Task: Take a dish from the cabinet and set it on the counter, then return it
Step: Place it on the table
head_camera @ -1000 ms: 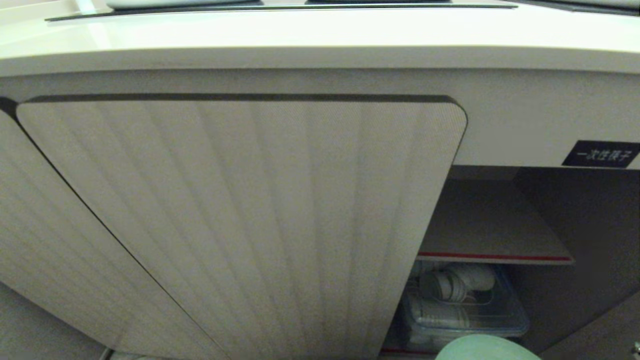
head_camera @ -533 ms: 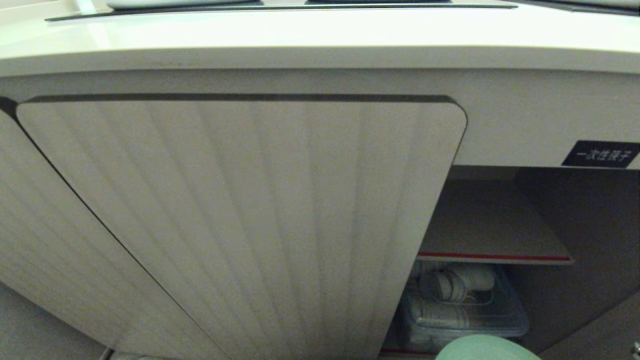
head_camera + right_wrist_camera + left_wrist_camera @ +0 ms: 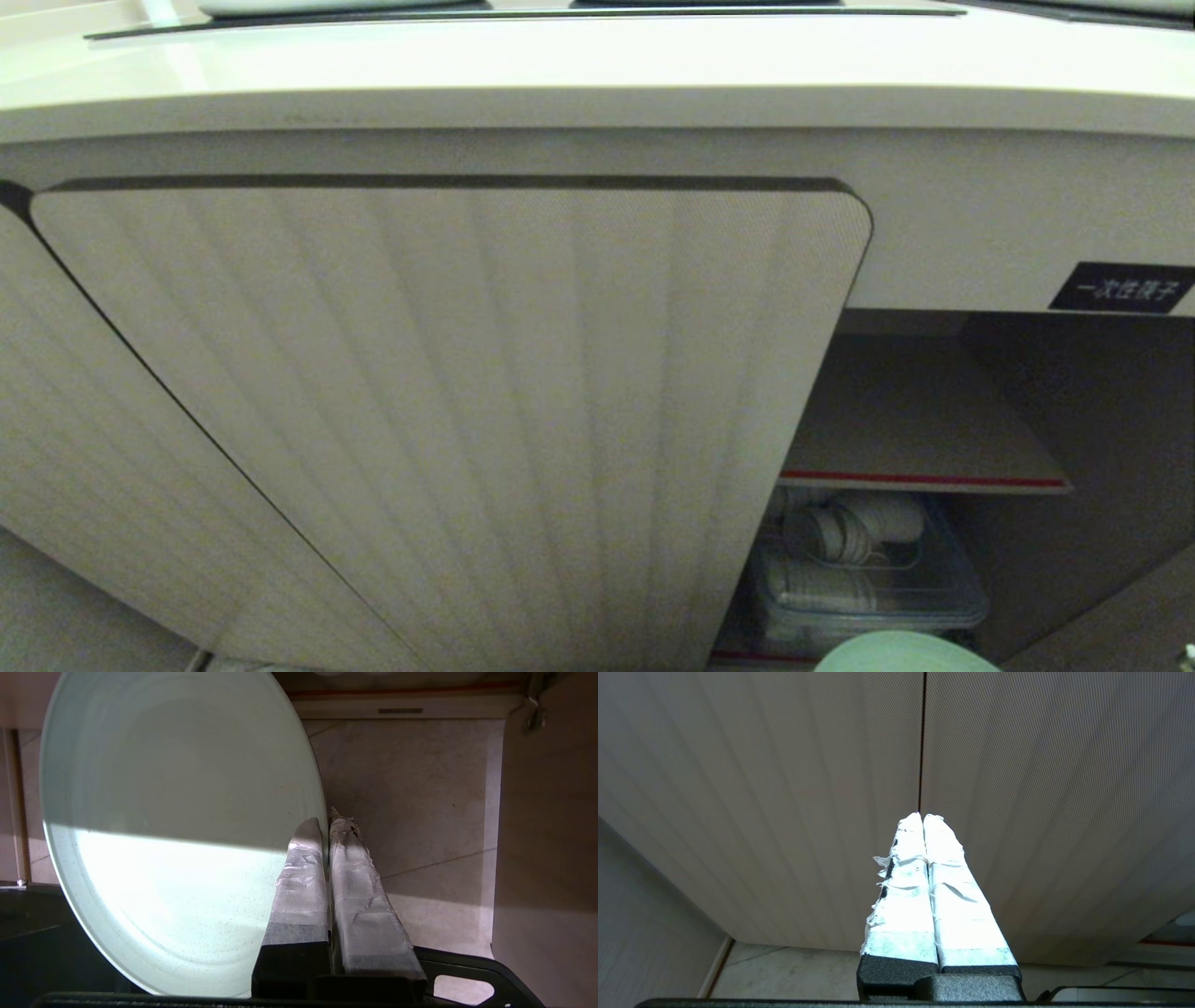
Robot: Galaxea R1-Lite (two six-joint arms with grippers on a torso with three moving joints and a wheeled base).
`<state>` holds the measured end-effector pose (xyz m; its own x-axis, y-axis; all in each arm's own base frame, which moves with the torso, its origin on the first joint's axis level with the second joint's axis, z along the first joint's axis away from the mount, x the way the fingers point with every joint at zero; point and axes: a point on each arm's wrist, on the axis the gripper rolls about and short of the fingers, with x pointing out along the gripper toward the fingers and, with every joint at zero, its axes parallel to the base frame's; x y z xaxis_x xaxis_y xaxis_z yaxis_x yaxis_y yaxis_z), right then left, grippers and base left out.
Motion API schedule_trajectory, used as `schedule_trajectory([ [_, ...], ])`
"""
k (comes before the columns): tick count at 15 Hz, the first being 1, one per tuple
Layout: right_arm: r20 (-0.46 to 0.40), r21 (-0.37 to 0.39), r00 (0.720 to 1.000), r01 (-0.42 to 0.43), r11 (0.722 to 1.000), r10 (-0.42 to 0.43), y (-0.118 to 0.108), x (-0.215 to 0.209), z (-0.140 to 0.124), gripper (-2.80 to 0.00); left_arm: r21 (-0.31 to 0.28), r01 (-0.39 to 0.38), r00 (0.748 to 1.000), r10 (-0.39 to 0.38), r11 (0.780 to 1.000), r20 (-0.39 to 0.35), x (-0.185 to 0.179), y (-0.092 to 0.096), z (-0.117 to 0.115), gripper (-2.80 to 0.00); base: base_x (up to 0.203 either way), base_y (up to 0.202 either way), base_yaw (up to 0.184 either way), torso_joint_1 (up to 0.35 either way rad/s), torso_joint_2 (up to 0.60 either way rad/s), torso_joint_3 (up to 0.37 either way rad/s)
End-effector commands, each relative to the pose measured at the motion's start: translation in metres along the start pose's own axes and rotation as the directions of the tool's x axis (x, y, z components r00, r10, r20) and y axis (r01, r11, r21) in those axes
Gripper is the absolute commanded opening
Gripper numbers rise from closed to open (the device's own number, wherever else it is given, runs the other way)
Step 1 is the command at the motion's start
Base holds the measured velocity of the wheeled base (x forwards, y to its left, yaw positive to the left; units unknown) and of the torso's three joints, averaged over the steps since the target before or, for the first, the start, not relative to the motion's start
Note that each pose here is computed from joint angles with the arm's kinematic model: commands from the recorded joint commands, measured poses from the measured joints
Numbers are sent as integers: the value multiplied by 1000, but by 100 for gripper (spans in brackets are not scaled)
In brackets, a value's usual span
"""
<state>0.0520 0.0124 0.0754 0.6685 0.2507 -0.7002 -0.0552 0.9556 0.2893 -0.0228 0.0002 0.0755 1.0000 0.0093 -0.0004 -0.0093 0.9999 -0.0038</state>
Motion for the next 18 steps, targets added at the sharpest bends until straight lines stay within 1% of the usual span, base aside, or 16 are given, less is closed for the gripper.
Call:
schedule_trajectory([
  [1, 0, -22, 1000, -22, 999, 22, 1, -1, -1, -280, -1, -1, 1000, 1, 1000, 0, 0, 0, 0, -280, 0, 0, 0, 0, 0, 0],
  [4, -5, -51, 999, -45, 998, 45, 3, -1, -1, -280, -1, 0, 1000, 0, 1000, 0, 0, 0, 0, -280, 0, 0, 0, 0, 0, 0],
  [9, -12, -51, 999, -43, 998, 42, 3, 0, -1, -280, -1, 0, 1000, 0, 1000, 0, 0, 0, 0, -280, 0, 0, 0, 0, 0, 0],
  [13, -19, -78, 999, -41, 996, 40, 3, 1, -1, -280, -1, -1, 1000, 1, 1000, 0, 0, 0, 0, -280, 0, 0, 0, 0, 0, 0],
  [18, -18, -78, 999, -42, 996, 40, 3, 0, -1, -280, -1, -1, 1000, 1, 1000, 0, 0, 0, 0, -280, 0, 0, 0, 0, 0, 0],
])
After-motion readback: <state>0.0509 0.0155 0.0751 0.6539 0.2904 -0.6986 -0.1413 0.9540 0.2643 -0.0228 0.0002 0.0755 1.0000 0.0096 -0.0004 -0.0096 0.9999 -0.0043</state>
